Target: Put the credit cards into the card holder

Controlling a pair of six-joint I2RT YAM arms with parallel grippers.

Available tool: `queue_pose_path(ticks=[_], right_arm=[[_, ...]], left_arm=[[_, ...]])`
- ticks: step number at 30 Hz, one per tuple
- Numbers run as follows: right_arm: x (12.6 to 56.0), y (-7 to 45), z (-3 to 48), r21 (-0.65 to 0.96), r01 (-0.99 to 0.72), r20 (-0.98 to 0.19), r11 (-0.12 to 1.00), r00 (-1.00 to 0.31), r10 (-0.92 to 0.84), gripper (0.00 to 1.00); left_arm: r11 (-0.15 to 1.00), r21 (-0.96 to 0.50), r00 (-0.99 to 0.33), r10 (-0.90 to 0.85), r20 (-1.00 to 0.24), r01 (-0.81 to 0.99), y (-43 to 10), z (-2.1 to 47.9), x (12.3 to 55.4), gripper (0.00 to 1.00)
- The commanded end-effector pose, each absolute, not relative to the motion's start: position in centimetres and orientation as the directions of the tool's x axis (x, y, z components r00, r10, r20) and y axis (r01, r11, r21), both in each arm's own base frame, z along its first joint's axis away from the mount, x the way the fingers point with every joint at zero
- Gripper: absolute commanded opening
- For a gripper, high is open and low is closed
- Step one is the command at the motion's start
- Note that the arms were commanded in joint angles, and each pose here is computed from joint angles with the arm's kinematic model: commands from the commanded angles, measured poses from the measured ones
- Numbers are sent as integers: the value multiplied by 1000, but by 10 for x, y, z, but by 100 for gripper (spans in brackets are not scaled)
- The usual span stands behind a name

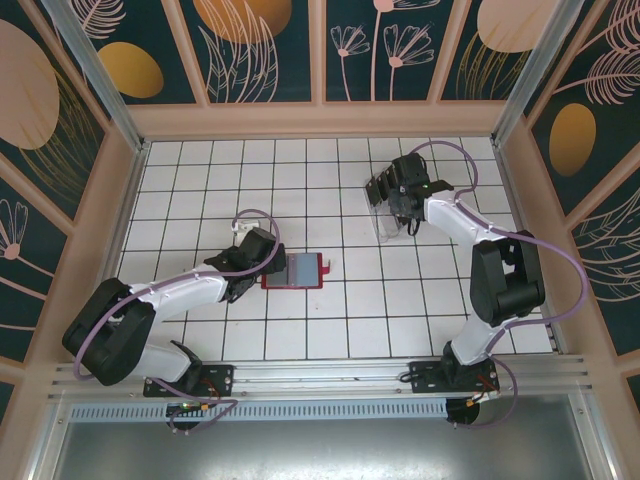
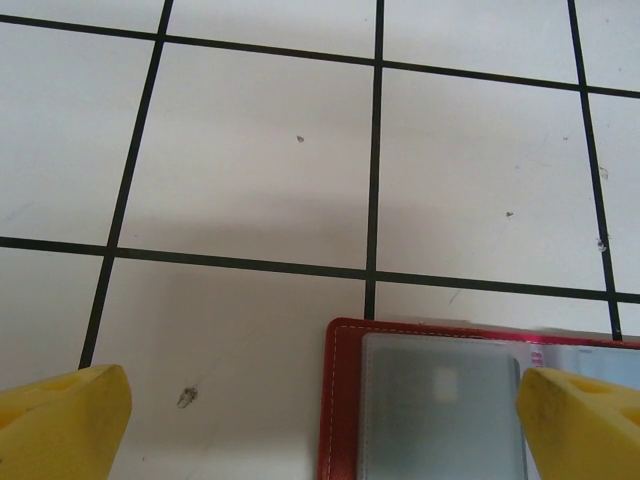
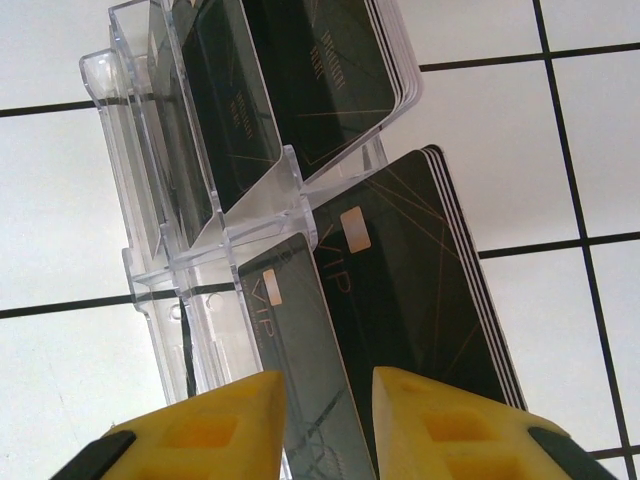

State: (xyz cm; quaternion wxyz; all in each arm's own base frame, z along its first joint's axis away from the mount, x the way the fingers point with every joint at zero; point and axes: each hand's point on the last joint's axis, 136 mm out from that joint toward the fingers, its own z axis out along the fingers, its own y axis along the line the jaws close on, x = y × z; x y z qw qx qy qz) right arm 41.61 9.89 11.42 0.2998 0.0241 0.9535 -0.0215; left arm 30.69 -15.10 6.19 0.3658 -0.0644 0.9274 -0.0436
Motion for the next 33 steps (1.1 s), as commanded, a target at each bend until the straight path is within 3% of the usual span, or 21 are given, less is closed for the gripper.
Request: queue_pose_path(ticks=[1, 24, 33], right_arm=[[414, 99, 104, -38, 43, -552, 998, -834, 15, 28], [420, 107, 109, -11, 23, -559, 1000, -829, 13, 25], [420, 108, 102, -12, 7, -542, 1000, -841, 0, 13]], left_arm=[[989, -119, -728, -147, -670, -90, -149, 56, 307, 99], [989, -118, -732, -144, -666, -88, -150, 52, 308, 99], [990, -114, -734, -141, -664, -87, -150, 51, 307, 99]])
